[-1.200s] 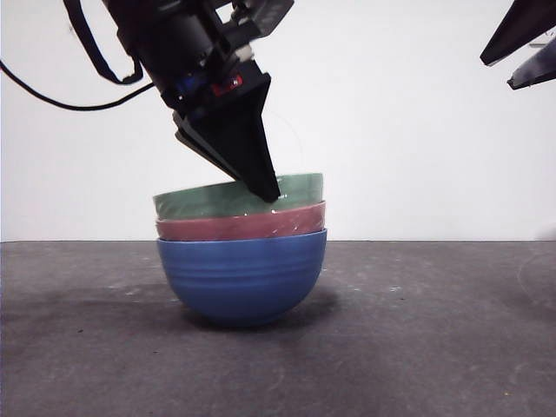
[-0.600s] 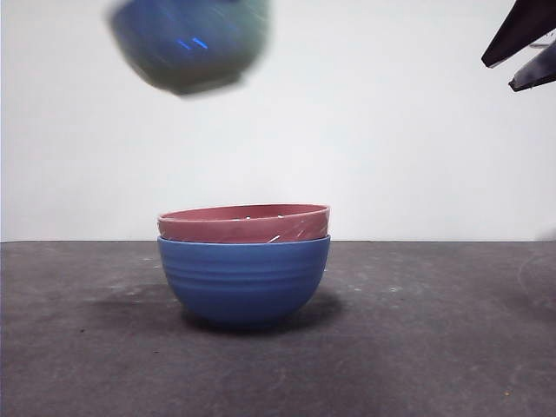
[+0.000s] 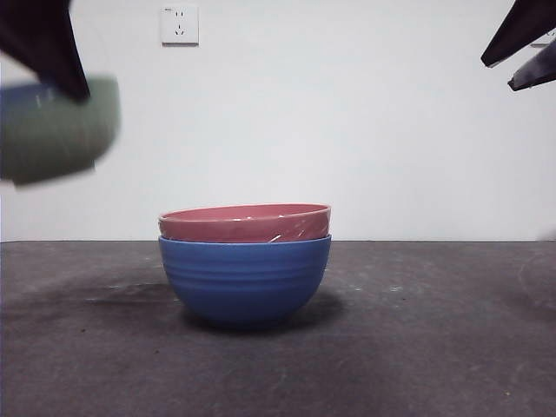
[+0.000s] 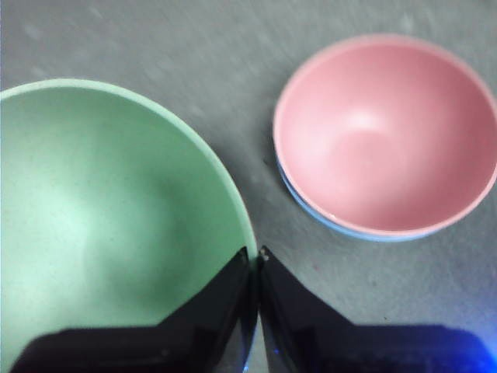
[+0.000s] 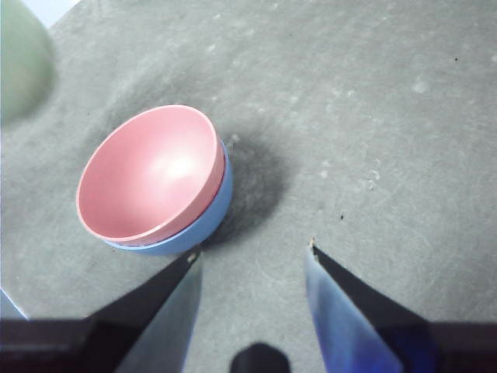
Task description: Pick up the green bowl on the top,put the green bowl on the left,pick up the red bowl in the middle,put the red bowl on the right
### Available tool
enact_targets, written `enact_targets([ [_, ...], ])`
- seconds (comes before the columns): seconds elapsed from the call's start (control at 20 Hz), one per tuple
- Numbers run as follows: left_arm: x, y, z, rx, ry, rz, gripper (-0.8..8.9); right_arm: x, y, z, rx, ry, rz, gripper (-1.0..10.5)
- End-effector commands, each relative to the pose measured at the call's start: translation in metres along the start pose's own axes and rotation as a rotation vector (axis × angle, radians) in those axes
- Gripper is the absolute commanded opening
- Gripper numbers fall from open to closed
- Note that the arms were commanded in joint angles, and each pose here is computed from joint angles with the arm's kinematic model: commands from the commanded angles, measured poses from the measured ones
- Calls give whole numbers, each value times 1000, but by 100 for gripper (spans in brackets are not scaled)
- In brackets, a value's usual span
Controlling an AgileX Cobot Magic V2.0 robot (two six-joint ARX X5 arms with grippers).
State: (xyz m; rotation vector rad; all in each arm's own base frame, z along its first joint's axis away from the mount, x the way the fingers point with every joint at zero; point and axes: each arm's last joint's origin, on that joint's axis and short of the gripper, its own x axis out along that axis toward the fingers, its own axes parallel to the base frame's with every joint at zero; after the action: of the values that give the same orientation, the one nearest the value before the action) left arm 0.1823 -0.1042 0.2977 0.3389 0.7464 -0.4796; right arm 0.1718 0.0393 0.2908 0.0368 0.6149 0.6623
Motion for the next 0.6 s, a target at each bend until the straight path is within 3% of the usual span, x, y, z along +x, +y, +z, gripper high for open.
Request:
enact_targets([
  [0.05, 21, -3, -1, -5, 19, -39, -9, 0, 0, 1, 3, -3, 2, 217],
  [0.6, 105, -11, -9, 2, 231, -103, -9, 0, 0, 1, 3, -3, 2, 217],
])
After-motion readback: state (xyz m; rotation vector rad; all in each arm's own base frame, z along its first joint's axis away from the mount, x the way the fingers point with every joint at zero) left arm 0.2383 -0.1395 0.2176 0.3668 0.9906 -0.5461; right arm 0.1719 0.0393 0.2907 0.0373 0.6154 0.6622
